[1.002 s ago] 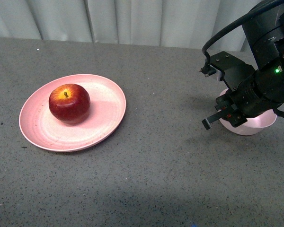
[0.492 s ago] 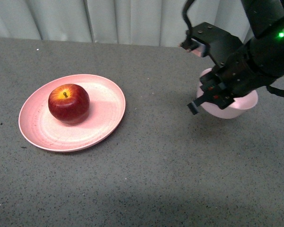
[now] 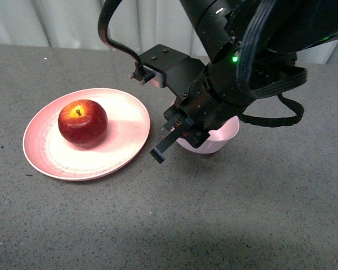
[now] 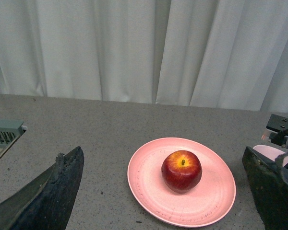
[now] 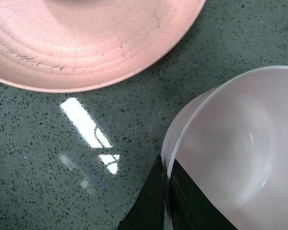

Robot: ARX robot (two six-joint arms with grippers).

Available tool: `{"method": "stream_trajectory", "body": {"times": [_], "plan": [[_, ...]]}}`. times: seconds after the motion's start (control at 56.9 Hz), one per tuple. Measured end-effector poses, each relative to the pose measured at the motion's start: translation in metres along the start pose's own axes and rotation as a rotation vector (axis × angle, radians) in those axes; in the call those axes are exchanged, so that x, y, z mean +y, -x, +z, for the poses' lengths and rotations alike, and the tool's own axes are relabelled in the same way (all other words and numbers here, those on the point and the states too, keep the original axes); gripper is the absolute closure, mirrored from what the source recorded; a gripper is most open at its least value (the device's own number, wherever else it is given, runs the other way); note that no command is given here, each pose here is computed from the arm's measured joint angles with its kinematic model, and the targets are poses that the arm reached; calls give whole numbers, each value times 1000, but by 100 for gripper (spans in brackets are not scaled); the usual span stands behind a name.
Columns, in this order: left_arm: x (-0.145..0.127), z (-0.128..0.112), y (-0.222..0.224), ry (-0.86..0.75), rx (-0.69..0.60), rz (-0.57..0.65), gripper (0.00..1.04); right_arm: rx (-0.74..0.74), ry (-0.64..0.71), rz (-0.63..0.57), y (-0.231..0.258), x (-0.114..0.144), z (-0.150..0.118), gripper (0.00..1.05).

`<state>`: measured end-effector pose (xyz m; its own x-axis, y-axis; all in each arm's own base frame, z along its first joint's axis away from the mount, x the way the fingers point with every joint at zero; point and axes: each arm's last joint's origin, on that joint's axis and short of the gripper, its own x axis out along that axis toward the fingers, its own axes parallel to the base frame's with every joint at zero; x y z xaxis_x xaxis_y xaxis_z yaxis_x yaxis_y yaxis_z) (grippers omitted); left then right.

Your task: Move apple from plate to bowl

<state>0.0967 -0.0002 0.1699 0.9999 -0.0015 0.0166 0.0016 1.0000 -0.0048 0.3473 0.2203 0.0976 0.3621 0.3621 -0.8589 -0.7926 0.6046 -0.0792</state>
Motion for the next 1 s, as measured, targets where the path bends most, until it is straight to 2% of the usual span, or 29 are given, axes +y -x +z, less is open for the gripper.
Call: {"method": "stream_trajectory", "body": {"times": [0.422,0.475,0.809,1.002], "plan": [[0,0,0,0,0,0,7,20,10,30,-24,8,12,104],[0,0,0,0,0,0,7,20,10,30,-24,8,12,99],[0,0,0,0,0,0,7,-56,0,6,-20,6,8,53],[0,0,0,0,0,0,7,-200,-70,-72,11,-6,7,26]]}}
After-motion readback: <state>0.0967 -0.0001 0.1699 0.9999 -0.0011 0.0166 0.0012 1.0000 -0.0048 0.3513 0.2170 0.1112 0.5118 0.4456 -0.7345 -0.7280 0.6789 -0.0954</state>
